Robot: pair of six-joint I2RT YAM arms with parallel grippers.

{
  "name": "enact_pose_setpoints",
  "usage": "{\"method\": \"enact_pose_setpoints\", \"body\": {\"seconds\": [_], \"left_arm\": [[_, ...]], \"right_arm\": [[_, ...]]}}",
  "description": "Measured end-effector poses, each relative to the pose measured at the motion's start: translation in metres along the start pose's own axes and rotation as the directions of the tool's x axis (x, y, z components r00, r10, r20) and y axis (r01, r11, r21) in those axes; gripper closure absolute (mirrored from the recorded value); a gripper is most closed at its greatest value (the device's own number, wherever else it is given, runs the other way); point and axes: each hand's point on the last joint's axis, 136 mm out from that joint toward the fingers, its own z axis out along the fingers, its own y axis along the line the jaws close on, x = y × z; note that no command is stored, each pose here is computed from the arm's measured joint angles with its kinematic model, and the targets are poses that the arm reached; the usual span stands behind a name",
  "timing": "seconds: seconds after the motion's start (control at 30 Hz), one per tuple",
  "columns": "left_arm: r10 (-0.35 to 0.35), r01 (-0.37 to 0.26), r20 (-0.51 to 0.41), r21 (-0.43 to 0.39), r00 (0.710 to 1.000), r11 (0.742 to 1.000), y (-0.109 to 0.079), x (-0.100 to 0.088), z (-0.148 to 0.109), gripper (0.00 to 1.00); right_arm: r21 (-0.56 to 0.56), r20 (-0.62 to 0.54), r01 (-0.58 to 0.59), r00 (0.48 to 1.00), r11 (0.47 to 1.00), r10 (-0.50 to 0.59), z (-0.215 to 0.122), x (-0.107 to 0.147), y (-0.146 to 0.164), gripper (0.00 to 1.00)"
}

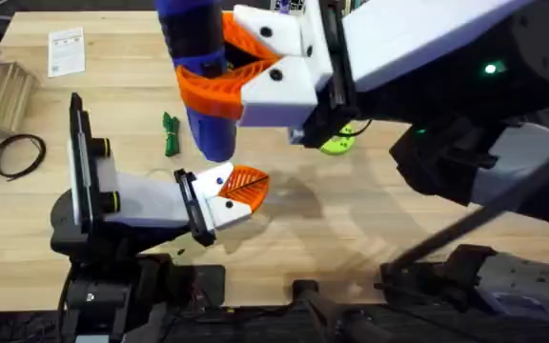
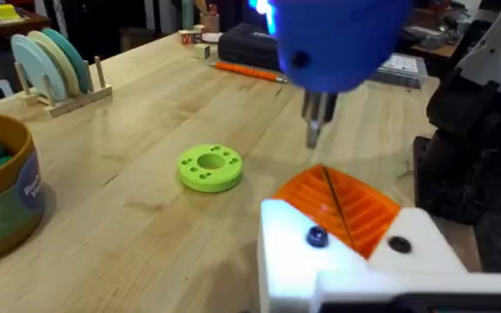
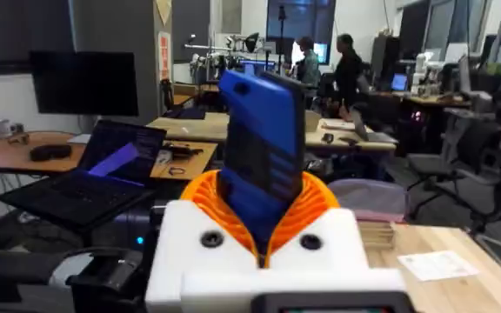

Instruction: Pick up the gripper from the table and insert it into the empty holder that is missing its gripper. Then pick up a screw, insert it into the mounting hole, and use the screwdriver to tighten it. Finally, clean up the table by picking up the vegetable and placing it into the bucket.

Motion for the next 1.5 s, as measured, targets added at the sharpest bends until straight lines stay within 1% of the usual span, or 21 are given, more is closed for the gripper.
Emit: {"method": "enact_pose_setpoints", "body": {"seconds": [0.1,0.27,0.4,0.67,0.93,1.1,1.5], "left_arm": [[0.000,0.000,0.000,0.000,1.000,1.000,0.000,0.000,0.000,0.995],[0.000,0.000,0.000,0.000,1.000,1.000,0.000,0.000,0.000,0.995],[0.000,0.000,0.000,0.000,1.000,1.000,0.000,0.000,0.000,0.995],[0.000,0.000,0.000,0.000,1.000,1.000,0.000,0.000,0.000,0.995],[0.000,0.000,0.000,0.000,1.000,1.000,0.000,0.000,0.000,0.995],[0.000,0.000,0.000,0.000,1.000,1.000,0.000,0.000,0.000,0.995],[0.000,0.000,0.000,0.000,1.000,1.000,0.000,0.000,0.000,0.995]], "right_arm": [[0.000,-0.002,-0.010,1.000,1.000,0.010,0.000,0.002,-0.001,0.979],[-0.010,0.038,0.021,0.999,1.000,-0.021,-0.004,-0.002,0.005,0.979],[-0.012,0.029,0.000,1.000,1.000,0.000,-0.006,0.003,0.006,0.979],[-0.030,0.022,-0.001,1.000,1.000,0.002,-0.006,0.006,0.009,0.979],[-0.020,-0.022,-0.052,0.998,0.998,0.051,-0.003,0.031,0.000,0.979],[-0.038,0.008,-0.016,1.000,0.999,0.016,-0.004,0.023,0.004,0.979],[-0.083,-0.003,-0.018,1.000,0.996,0.018,-0.003,0.025,0.013,0.979]]}}
